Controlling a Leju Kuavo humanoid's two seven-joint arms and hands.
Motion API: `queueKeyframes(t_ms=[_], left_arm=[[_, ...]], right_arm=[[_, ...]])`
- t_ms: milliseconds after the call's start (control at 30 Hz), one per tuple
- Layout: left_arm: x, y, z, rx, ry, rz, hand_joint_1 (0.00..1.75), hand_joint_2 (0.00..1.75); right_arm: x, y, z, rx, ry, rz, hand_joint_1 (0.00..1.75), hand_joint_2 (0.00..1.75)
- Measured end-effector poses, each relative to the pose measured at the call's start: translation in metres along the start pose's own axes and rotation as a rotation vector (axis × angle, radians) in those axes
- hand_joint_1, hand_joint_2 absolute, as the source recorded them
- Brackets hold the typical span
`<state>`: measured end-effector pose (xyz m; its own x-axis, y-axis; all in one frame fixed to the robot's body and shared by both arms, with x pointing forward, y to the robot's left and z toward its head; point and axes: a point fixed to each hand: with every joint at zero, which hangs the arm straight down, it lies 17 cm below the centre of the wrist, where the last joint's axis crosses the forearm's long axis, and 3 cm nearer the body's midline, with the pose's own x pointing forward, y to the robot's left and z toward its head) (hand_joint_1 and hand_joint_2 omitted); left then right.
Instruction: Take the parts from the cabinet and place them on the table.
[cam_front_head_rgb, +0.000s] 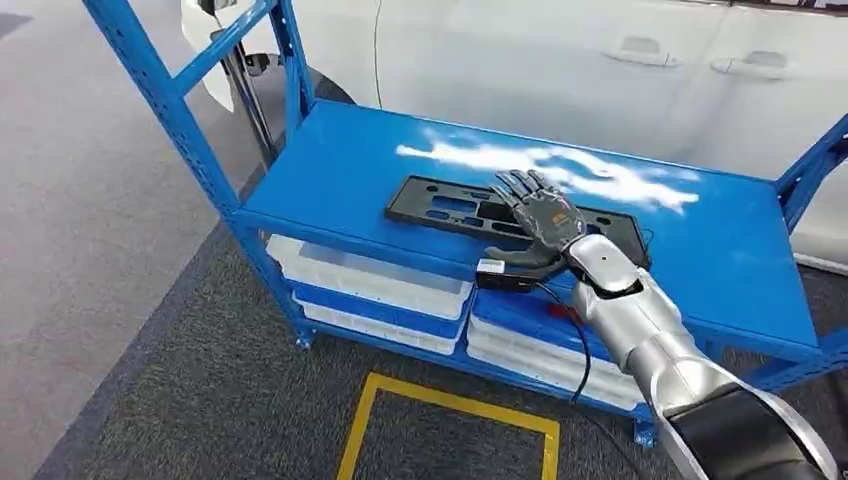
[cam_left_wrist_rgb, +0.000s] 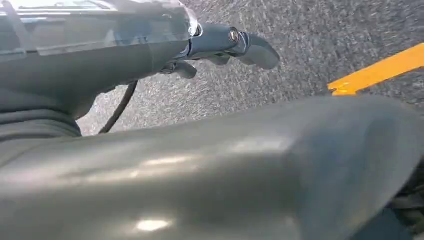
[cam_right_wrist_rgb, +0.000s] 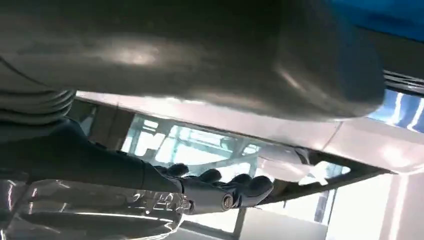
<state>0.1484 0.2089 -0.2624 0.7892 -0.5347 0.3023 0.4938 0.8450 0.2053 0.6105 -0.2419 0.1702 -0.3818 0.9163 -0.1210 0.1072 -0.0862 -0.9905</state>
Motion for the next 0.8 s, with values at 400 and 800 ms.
queueKeyframes(t_ms=[400,800], left_arm=[[0.001,0.003,-0.001,0.005,-0.001,0.004,0.00,0.00],[0.005,-0.001,0.000,-0.002,-0.013,0.007,0.00,0.00]], right_arm=[[0.004,-0.005,-0.004,-0.008,-0.010,-0.020,0.00,0.00],[0.007,-0.005,-0.003,-0.024,-0.017,0.002,0.00,0.00]])
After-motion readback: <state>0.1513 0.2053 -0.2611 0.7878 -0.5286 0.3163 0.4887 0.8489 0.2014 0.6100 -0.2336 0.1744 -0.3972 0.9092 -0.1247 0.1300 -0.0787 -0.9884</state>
